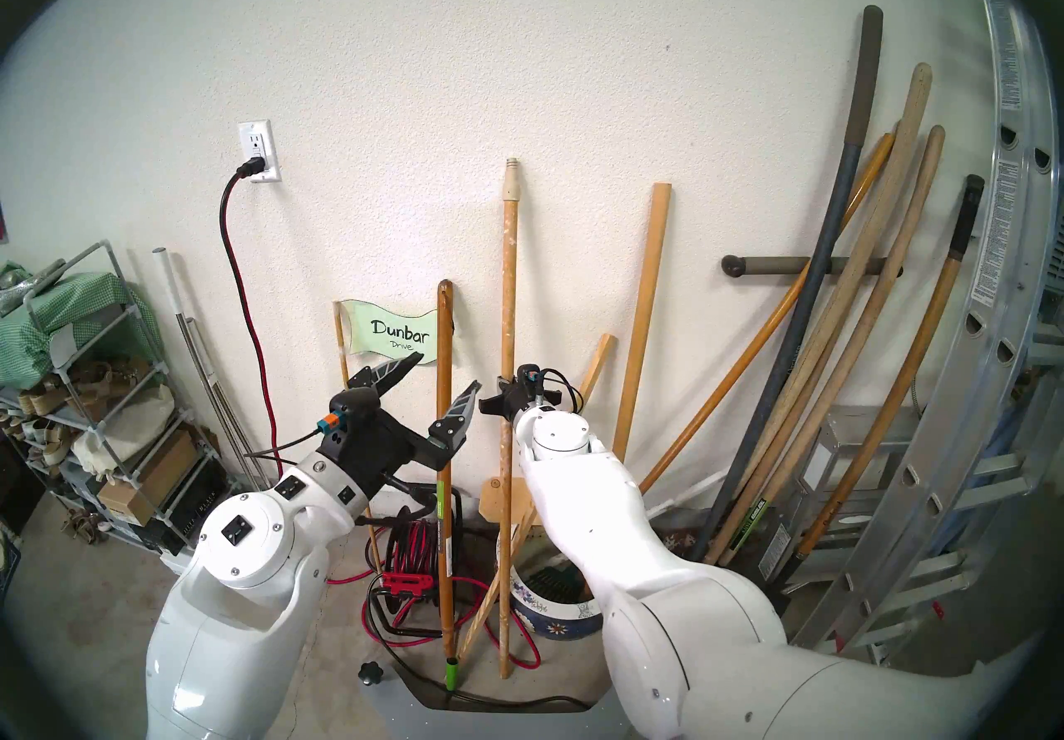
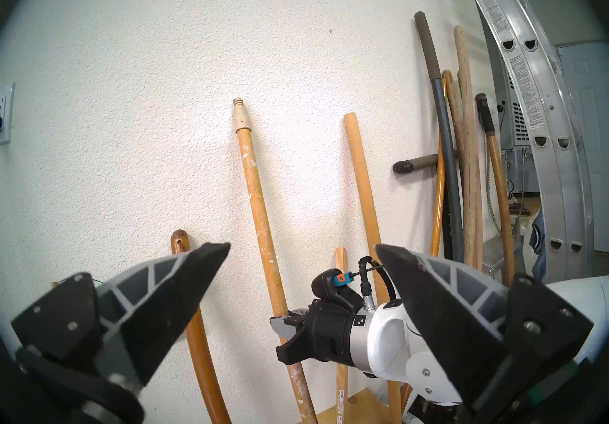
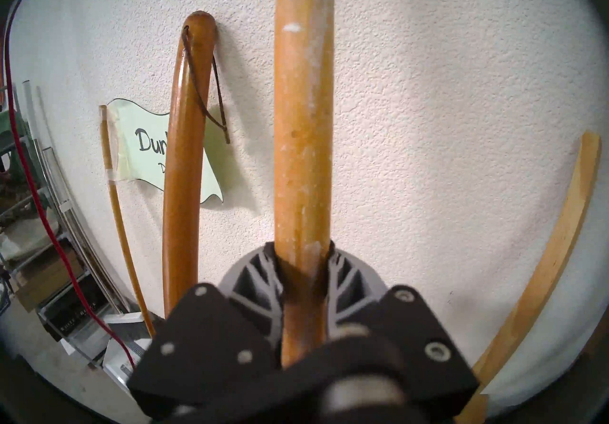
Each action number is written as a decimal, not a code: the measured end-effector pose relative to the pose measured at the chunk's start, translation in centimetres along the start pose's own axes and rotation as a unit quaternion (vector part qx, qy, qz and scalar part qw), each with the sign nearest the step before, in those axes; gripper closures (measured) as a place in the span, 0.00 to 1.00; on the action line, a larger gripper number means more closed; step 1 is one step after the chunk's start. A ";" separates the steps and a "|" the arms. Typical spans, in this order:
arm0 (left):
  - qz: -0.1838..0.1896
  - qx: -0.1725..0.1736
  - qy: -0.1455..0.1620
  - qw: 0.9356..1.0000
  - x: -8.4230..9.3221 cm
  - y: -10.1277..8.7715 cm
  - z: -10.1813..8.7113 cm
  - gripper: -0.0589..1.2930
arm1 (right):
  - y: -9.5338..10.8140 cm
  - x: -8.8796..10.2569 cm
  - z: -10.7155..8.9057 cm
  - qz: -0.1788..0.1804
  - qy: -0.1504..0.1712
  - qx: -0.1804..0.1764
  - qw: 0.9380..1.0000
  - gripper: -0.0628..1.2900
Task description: Put wooden sticks into the pot
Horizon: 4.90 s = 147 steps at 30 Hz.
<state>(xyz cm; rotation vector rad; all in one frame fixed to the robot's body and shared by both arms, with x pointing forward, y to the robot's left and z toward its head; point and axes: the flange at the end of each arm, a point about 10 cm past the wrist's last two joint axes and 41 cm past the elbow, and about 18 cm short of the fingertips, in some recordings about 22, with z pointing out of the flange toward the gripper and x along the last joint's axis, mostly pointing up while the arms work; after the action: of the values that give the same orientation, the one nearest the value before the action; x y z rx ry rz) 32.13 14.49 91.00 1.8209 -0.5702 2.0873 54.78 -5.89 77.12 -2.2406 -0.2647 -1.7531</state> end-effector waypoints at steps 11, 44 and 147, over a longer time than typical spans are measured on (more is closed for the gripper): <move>0.000 0.000 0.000 1.000 0.0 0.0 0.0 0.02 | 1.4 2.5 -1.1 0.039 0.053 0.009 0.998 0.84; 0.000 0.000 0.000 1.000 0.0 0.0 0.0 0.02 | 6.0 9.8 -7.8 -0.003 0.171 0.106 0.980 0.86; 0.000 0.000 0.000 1.000 0.0 0.0 0.0 0.02 | 12.1 28.8 -25.4 0.013 0.164 0.049 0.985 0.86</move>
<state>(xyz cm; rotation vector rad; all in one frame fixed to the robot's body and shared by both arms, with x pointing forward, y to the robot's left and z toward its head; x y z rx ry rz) 32.13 14.50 91.00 1.8209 -0.5703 2.0873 42.37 -26.61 109.38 -1.8418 -0.2428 -2.0100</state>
